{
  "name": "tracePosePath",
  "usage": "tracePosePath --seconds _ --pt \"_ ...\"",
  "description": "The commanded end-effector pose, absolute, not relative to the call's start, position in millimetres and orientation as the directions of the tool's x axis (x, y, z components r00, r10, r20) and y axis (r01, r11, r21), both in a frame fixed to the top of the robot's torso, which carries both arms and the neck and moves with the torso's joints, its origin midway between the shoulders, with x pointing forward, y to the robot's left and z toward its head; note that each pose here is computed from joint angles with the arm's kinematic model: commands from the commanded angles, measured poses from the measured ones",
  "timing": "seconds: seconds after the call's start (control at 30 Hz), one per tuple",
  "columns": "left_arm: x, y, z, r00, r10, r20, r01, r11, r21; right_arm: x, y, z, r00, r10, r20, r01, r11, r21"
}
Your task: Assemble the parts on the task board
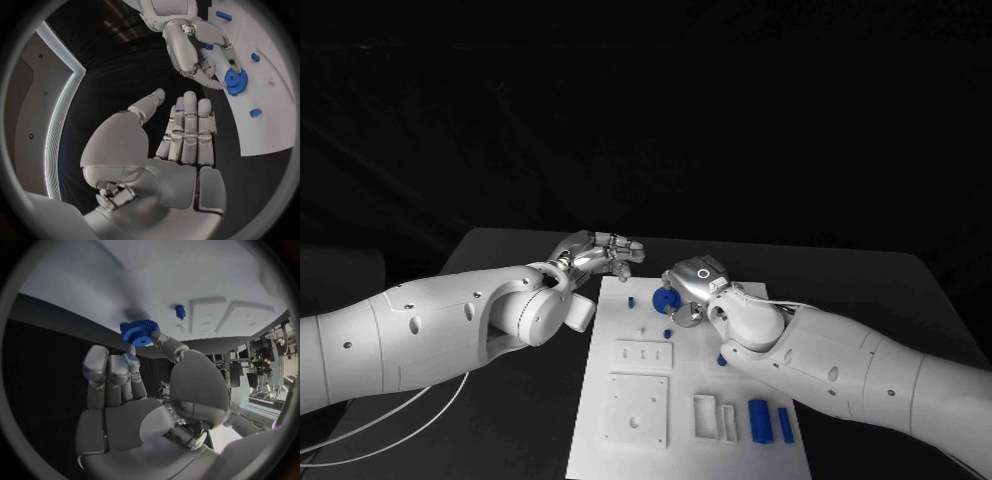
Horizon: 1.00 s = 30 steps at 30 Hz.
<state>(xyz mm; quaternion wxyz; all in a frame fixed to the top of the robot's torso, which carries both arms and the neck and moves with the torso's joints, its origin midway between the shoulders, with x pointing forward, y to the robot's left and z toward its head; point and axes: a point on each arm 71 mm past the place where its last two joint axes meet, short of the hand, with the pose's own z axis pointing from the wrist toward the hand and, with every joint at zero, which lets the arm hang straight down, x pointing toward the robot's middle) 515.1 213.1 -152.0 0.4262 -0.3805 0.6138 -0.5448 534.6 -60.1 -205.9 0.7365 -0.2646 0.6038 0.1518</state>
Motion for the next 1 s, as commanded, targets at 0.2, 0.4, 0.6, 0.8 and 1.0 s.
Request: tracePosePath --seconds 0.2,0.4,0.6,0.8,1.0 --pt "514.9 208.5 -150.1 -0.357 -0.927 -0.114 0.012 0.118 -0.993 535.4 -56.1 -210.2 0.214 -0.101 -0.972 -0.556 0.805 -0.206" --pt "515.4 208.3 -150.1 -0.356 -0.927 -0.115 0.012 0.118 -0.993 535.6 -54.3 -211.4 0.208 -0.093 -0.974 -0.559 0.806 -0.196" --pt "515.3 207.9 -150.1 -0.357 -0.927 -0.114 0.012 0.118 -0.993 535.9 -53.1 -212.5 0.203 -0.093 -0.975 -0.558 0.807 -0.194" --pt "515.3 207.7 -149.9 -0.357 -0.927 -0.114 0.012 0.118 -0.993 536.0 -51.0 -213.4 0.193 -0.092 -0.977 -0.561 0.807 -0.187" --pt "515.5 207.3 -150.0 -0.358 -0.927 -0.114 0.012 0.118 -0.993 536.3 -49.3 -215.1 0.173 -0.092 -0.981 -0.563 0.808 -0.175"
